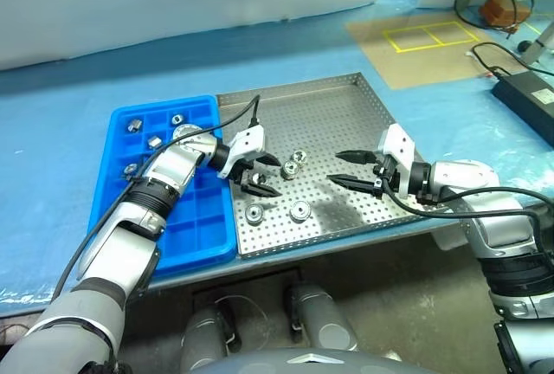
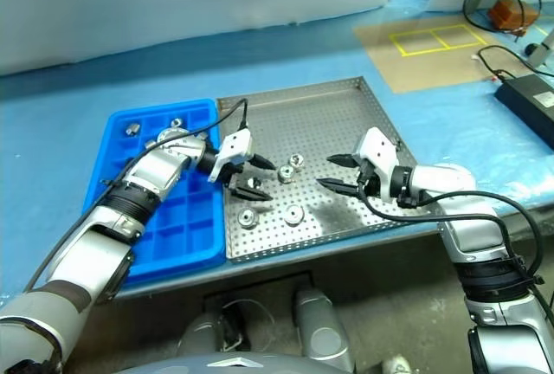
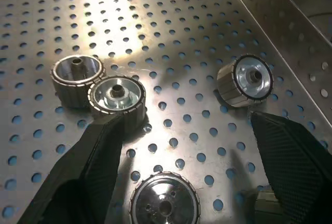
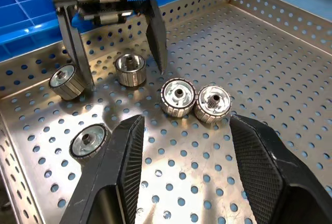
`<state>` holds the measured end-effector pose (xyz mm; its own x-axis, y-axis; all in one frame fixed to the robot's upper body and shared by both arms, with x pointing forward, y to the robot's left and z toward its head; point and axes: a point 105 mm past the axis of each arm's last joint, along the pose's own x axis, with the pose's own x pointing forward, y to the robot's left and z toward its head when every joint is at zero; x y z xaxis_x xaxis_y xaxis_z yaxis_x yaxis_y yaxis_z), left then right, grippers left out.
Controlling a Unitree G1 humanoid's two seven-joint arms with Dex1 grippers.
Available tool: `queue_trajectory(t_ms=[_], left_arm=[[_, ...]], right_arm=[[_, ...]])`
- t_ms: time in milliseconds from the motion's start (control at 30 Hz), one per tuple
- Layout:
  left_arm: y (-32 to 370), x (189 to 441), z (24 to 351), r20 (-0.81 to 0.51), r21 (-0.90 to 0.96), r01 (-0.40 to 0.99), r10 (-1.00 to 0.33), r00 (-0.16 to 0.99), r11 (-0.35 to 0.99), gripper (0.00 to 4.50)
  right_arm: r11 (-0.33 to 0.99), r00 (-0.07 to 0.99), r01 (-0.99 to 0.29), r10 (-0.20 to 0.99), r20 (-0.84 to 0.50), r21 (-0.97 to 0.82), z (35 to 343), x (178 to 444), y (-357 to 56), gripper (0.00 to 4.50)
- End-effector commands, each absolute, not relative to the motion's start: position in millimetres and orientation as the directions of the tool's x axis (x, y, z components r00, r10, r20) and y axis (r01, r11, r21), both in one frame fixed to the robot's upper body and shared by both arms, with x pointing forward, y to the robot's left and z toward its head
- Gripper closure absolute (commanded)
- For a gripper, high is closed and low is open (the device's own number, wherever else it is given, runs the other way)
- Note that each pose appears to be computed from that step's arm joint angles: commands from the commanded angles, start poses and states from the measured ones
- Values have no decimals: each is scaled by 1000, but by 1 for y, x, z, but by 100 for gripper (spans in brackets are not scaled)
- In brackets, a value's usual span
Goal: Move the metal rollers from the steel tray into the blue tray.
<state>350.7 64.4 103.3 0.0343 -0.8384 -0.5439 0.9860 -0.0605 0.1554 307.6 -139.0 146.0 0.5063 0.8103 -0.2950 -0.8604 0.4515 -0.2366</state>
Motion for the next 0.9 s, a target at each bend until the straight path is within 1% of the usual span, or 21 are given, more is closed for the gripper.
queue_trajectory(t_ms=[33,100,233,400,500,667,800,900], left_arm=[[78,354,93,-655,200,974,-753,56,-102,47],[82,355,91,-683,213,969,-728,59,-122,47],[95,362,100,-739,291,939,-666,99,-184,47],[106,361,98,-787,291,926,-610,90,-239,47],[111,366,96,-807,305,919,-580,111,-249,47],[120,368,97,-830,305,912,-546,113,-274,47],[124,359,89,-842,257,916,-536,55,-309,47],[117,350,87,-824,220,920,-566,-2,-323,47]], right_arm=[[467,536,-836,807,-250,-287,157,308,-131,185],[476,544,-831,802,-246,-286,157,308,-131,185],[504,575,-812,779,-252,-295,149,311,-133,185],[521,592,-799,768,-242,-300,148,312,-132,185],[527,599,-794,764,-240,-303,147,312,-131,185],[539,610,-785,756,-236,-305,146,312,-131,185],[539,612,-785,754,-240,-307,143,311,-130,185],[540,614,-783,752,-240,-309,143,311,-128,185]])
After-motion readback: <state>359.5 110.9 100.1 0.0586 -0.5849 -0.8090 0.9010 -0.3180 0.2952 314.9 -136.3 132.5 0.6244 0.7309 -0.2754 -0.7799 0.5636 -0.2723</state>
